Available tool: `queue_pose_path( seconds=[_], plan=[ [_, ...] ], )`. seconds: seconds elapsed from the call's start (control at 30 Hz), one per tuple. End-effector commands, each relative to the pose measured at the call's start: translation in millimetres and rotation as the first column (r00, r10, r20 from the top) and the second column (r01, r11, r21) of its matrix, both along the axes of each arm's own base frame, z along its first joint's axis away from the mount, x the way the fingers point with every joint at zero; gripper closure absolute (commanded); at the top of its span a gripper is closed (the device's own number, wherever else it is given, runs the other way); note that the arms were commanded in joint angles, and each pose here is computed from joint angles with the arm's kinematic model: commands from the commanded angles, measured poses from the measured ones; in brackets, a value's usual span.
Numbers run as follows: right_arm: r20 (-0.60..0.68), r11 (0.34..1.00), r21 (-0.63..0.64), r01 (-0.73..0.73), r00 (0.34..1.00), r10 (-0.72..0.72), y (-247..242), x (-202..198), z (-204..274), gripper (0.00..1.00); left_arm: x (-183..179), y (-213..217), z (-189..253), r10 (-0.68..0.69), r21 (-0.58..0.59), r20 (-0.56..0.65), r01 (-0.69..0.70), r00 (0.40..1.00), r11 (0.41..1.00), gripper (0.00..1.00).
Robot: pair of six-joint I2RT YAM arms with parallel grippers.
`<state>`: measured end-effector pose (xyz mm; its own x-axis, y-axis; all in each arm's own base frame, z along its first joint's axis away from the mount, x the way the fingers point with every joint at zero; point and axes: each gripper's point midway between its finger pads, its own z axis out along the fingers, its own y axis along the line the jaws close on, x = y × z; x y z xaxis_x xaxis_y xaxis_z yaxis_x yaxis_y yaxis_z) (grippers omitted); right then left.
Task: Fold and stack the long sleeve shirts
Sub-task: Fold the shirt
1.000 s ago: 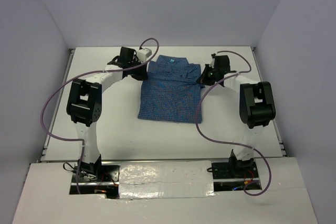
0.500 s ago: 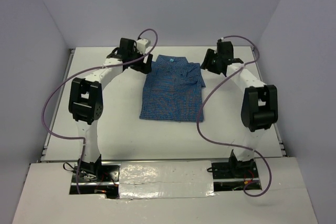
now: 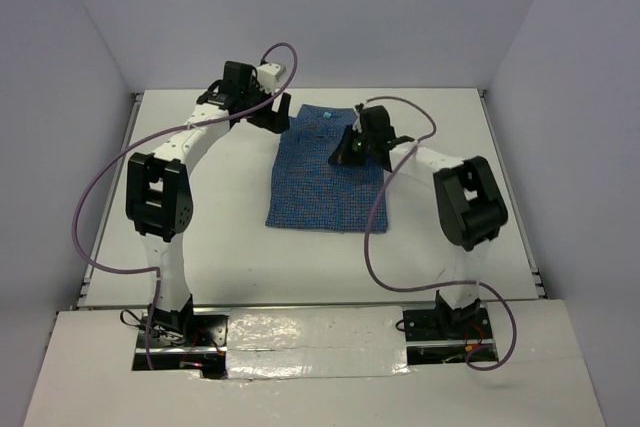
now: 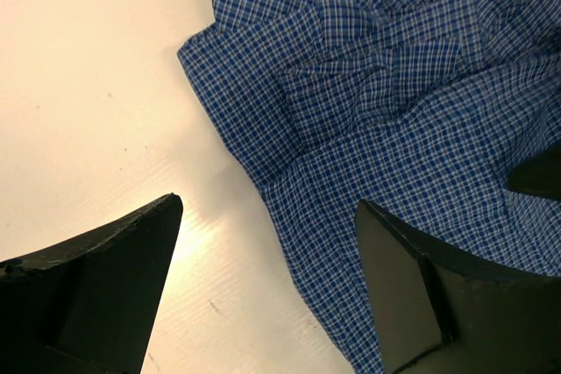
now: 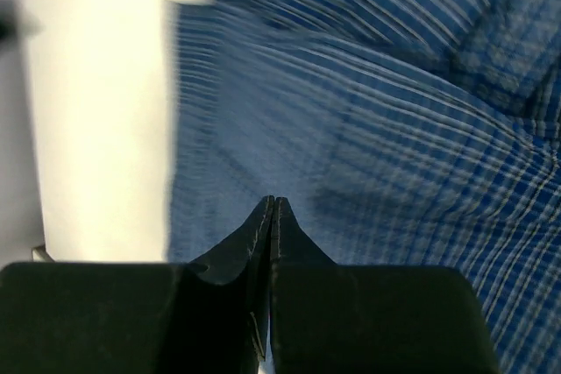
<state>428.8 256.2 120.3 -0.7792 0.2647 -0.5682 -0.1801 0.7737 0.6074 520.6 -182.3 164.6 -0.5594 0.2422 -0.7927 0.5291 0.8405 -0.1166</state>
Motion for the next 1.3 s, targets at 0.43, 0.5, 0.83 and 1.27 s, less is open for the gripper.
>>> queue_pose_path(
  seconds=[0.43,0.5,0.83,1.27],
  plan=[
    [-0.159,0.996,0.005,0.086,0.984,-0.084,2.4,38.9,-41.3,1.0,-24.5,8.5,20.9,-0.085,0.063,-0.004,0.085,0.996,0.994,0.08],
    [-0.108,0.998,0.032,0.055,0.993,-0.051,6.3,43.3,-15.3,0.93,-28.0,4.6,30.5,-0.127,0.058,0.006,0.127,0.992,0.99,0.07],
    [-0.051,0.984,-0.165,0.065,0.996,-0.074,-55.1,-40.8,70.1,0.37,-161.1,-3.8,21.3,-0.825,0.504,-0.079,0.737,0.559,0.451,0.15],
    [-0.389,0.986,-0.118,0.118,0.908,-0.155,-115.9,-152.9,-59.0,0.27,-222.6,-13.8,-107.1,-0.931,0.678,-0.169,0.724,0.323,0.128,0.06]
  ],
)
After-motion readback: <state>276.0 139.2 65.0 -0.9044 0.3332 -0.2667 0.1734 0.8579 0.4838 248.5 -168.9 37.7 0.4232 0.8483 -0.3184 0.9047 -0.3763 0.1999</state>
